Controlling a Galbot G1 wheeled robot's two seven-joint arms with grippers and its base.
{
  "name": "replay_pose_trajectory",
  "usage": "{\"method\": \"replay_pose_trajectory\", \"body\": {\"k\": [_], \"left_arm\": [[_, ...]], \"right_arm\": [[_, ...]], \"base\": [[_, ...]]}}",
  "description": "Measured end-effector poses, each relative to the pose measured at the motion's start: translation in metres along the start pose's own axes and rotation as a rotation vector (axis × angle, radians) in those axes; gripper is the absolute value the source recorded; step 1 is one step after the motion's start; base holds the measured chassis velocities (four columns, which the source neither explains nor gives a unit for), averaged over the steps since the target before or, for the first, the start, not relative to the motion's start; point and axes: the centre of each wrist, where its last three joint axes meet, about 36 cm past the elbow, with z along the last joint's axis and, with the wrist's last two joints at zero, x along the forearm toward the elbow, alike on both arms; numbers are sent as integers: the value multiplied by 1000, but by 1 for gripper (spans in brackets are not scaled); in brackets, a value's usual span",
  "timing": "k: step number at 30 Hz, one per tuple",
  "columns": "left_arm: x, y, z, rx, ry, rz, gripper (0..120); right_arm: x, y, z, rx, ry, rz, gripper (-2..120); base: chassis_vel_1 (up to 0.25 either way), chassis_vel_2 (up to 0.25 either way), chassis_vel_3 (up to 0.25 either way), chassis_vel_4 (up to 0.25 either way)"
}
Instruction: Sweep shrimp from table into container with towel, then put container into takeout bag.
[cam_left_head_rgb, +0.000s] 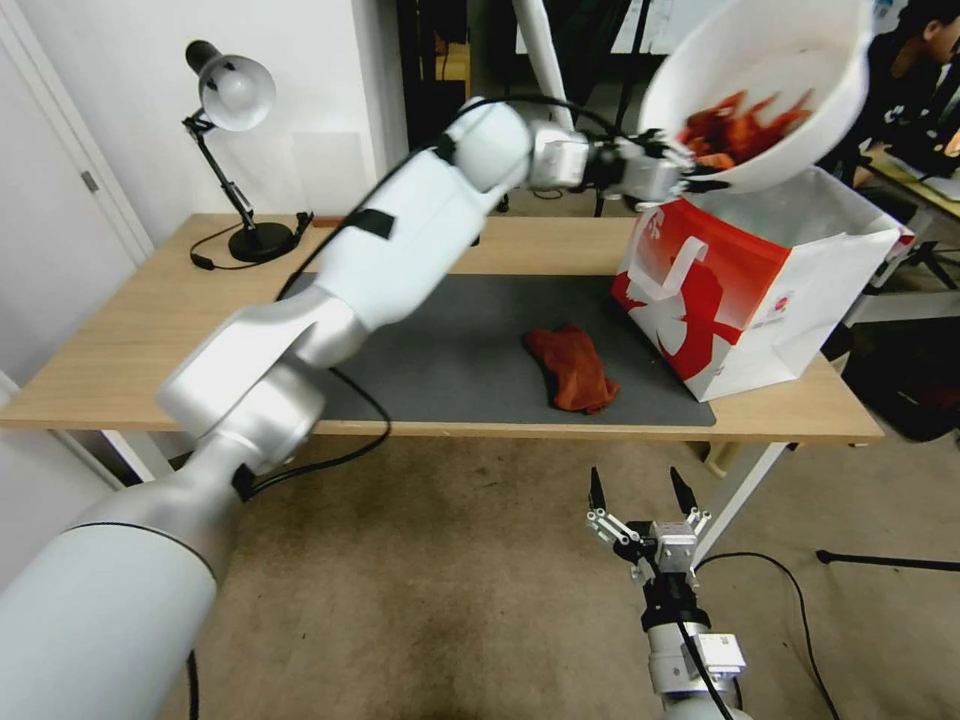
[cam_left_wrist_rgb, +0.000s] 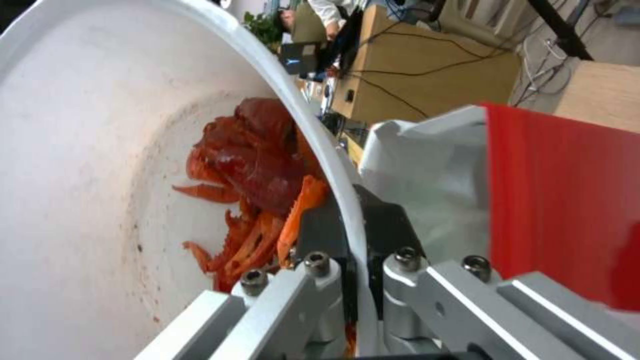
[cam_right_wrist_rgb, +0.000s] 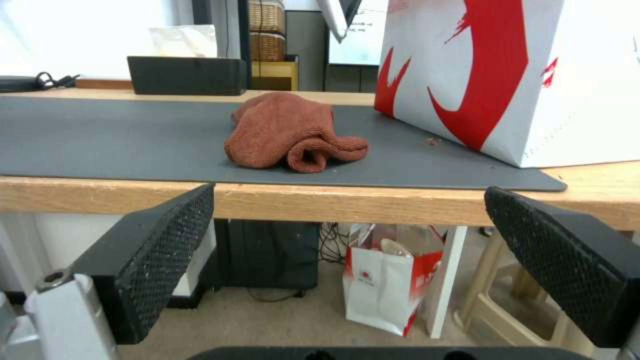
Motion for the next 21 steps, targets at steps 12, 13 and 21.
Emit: {"method": "replay_pose_trajectory", "body": {"k": [12, 13, 21], "left_arm": [[3, -26, 22, 27, 34, 30, 0], [1, -29, 22, 29, 33, 36, 0], [-9, -41, 19, 29, 20, 60, 0]], "right_arm": [[2, -3, 4, 1, -1, 16, 100], [1, -3, 4, 1, -1, 17, 100], [-3, -1, 5, -4, -5, 15, 100]], "base": [[0, 0, 0, 0], [0, 0, 0, 0], [0, 0, 0, 0]]}}
